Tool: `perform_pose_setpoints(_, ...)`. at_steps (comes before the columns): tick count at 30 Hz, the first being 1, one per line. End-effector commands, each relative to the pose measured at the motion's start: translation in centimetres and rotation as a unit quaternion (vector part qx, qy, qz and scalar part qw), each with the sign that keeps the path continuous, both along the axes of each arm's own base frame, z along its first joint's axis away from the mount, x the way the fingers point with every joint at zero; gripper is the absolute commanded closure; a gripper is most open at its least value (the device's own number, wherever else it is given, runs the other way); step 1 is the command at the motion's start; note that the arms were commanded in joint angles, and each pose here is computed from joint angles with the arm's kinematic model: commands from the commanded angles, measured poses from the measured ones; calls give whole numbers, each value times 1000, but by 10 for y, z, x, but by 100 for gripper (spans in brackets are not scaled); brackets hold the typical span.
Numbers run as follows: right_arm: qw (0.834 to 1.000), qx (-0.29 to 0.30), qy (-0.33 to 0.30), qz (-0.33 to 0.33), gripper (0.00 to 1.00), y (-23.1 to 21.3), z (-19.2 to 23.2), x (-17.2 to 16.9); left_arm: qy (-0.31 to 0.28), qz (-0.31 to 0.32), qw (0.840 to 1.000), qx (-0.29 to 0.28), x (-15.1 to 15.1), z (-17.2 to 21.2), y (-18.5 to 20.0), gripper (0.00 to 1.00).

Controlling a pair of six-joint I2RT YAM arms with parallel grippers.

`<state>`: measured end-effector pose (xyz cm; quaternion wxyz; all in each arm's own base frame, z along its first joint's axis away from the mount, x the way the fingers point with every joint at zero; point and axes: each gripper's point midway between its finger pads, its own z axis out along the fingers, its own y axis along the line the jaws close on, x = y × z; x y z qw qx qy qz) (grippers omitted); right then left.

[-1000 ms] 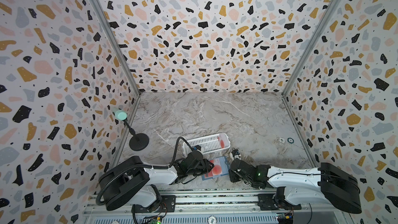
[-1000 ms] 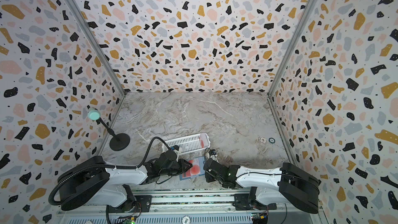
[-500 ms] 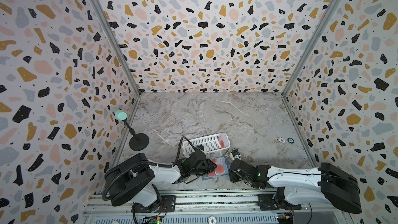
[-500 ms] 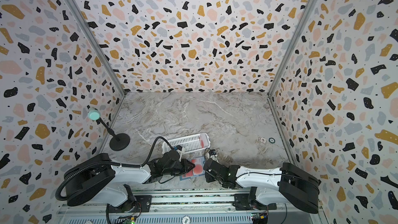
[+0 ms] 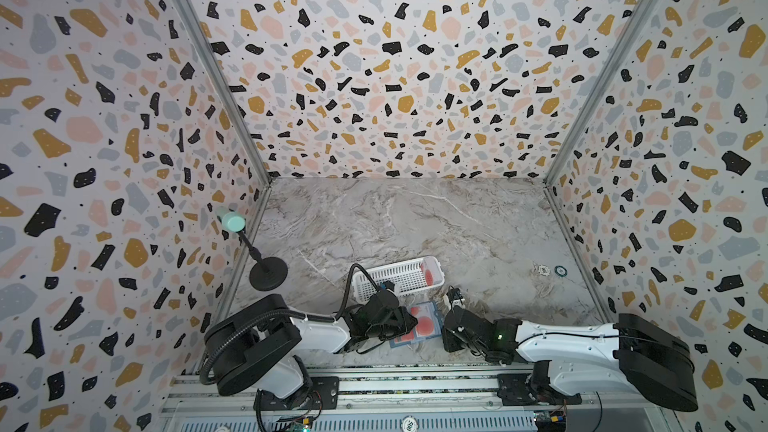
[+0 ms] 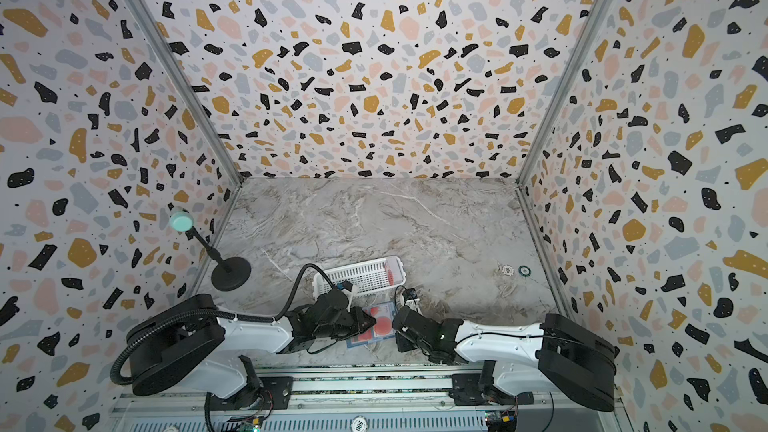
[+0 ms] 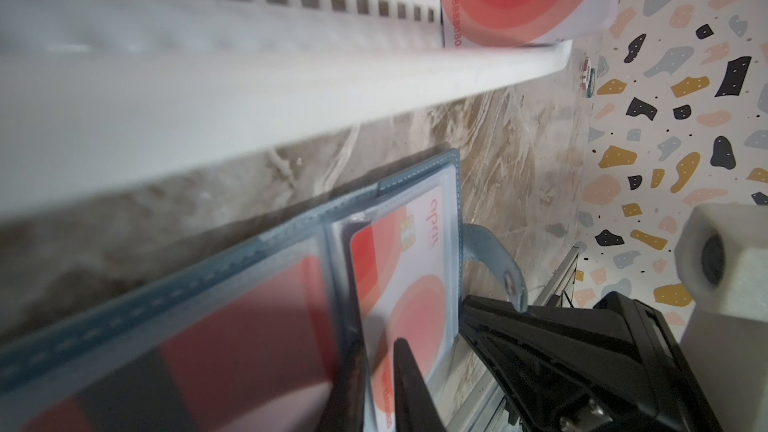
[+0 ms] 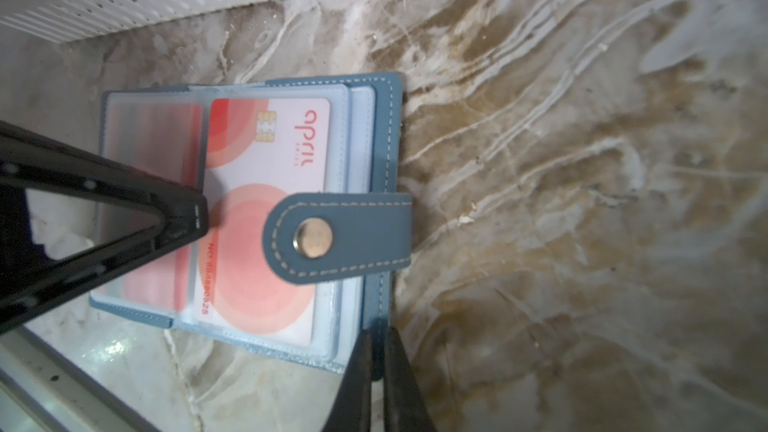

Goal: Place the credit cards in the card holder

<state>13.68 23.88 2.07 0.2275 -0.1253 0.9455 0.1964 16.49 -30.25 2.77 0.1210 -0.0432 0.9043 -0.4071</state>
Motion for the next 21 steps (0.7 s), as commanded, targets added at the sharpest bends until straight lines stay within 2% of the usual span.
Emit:
perform_pose_setpoints(1, 1000, -16, 12, 6, 91, -3, -7, -6, -12, -12, 1000, -12, 0, 11, -9, 84)
perform_pose_setpoints(13, 1000, 16, -6, 3, 89, 2, 11, -4, -19, -15, 1000, 10, -2, 9, 1, 84)
perform_pose_setpoints(17, 999, 32, -26, -3, 85, 1, 29, 1, -52, -22, 998, 28, 4, 24, 1, 83)
perform_pose_setpoints(21, 998, 55, -41, 11, 82, 7, 46, 3, -90, -22, 996, 17, 9, 46, -6, 80)
